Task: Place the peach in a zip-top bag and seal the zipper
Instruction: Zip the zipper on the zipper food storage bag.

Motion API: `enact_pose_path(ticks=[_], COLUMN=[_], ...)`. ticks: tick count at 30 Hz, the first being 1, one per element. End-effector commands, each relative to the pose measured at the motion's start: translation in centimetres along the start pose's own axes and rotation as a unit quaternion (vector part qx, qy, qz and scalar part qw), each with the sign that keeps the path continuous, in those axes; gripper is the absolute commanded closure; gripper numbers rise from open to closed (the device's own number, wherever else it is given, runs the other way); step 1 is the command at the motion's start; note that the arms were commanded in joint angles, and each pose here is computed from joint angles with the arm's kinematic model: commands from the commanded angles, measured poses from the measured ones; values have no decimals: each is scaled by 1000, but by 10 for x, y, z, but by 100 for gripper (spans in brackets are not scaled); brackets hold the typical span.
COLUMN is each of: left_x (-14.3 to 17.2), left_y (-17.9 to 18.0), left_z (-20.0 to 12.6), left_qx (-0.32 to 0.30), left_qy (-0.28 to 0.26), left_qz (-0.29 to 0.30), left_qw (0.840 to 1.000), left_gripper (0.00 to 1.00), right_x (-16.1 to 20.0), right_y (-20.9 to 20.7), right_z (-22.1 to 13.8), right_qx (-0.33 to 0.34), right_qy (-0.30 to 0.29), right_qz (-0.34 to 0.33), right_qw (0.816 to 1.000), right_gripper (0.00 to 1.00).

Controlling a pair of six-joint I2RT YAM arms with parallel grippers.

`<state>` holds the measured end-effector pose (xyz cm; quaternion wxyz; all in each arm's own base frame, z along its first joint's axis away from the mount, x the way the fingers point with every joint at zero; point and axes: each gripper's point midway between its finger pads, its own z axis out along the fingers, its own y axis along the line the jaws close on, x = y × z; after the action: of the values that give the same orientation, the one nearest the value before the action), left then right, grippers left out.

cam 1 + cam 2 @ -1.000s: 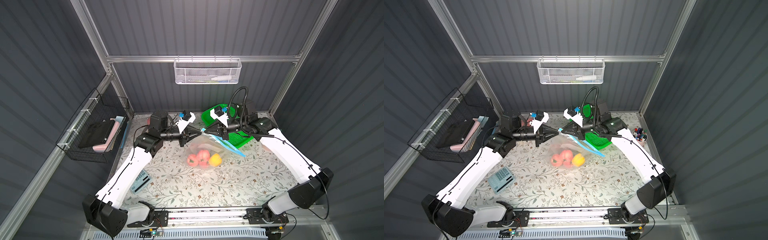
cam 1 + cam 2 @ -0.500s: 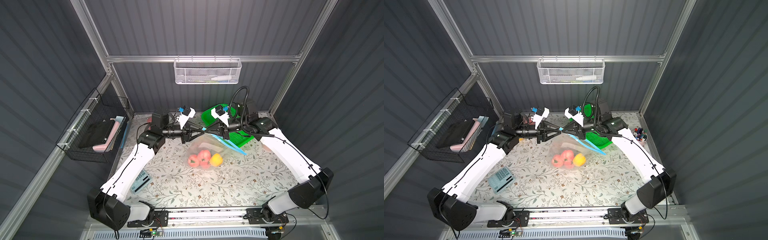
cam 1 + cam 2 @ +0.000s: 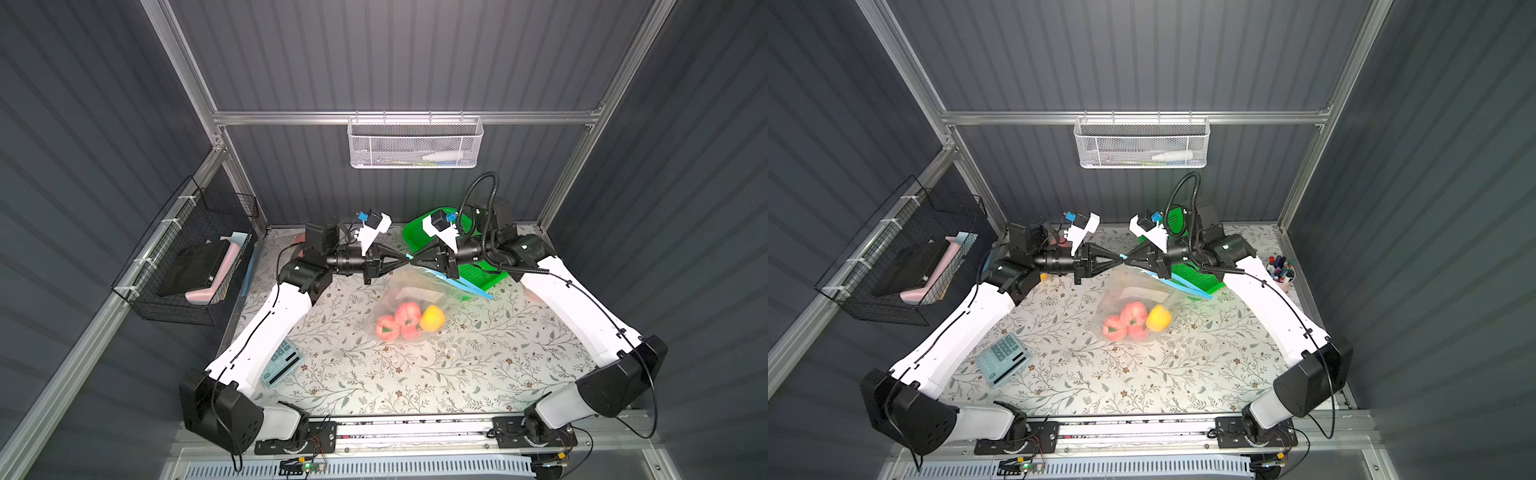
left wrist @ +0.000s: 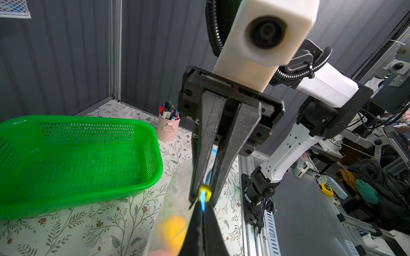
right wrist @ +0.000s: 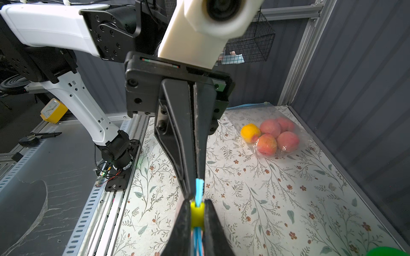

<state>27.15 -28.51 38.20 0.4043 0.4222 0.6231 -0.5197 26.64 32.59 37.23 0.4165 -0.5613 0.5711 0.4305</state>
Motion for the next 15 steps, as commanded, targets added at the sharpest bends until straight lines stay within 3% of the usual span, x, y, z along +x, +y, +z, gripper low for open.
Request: enact_pose_path(ticks=[1,4,6,15], left_x=[-11,-10,-10,-9], left_y=[-9,-11,-12,-11], left_z=[-5,-6,-7,-10], left_qx=[3,3,3,-19], left_qy=[-14,-14,-13,-10], left_qz=[40,49,52,60], left_qw=[999,999,999,998], left_gripper=[100,100,100,100], right_x=[4,2,0,-1], right_y=[-1,-2,-3,3], right_z=[3,3,3,1], right_qx=[0,3,4,-8], right_qy=[6,4,3,0], right_qz=[2,7,11,0], right_qw=[1000,1000,1000,1000], right_gripper=[76,65,64,85])
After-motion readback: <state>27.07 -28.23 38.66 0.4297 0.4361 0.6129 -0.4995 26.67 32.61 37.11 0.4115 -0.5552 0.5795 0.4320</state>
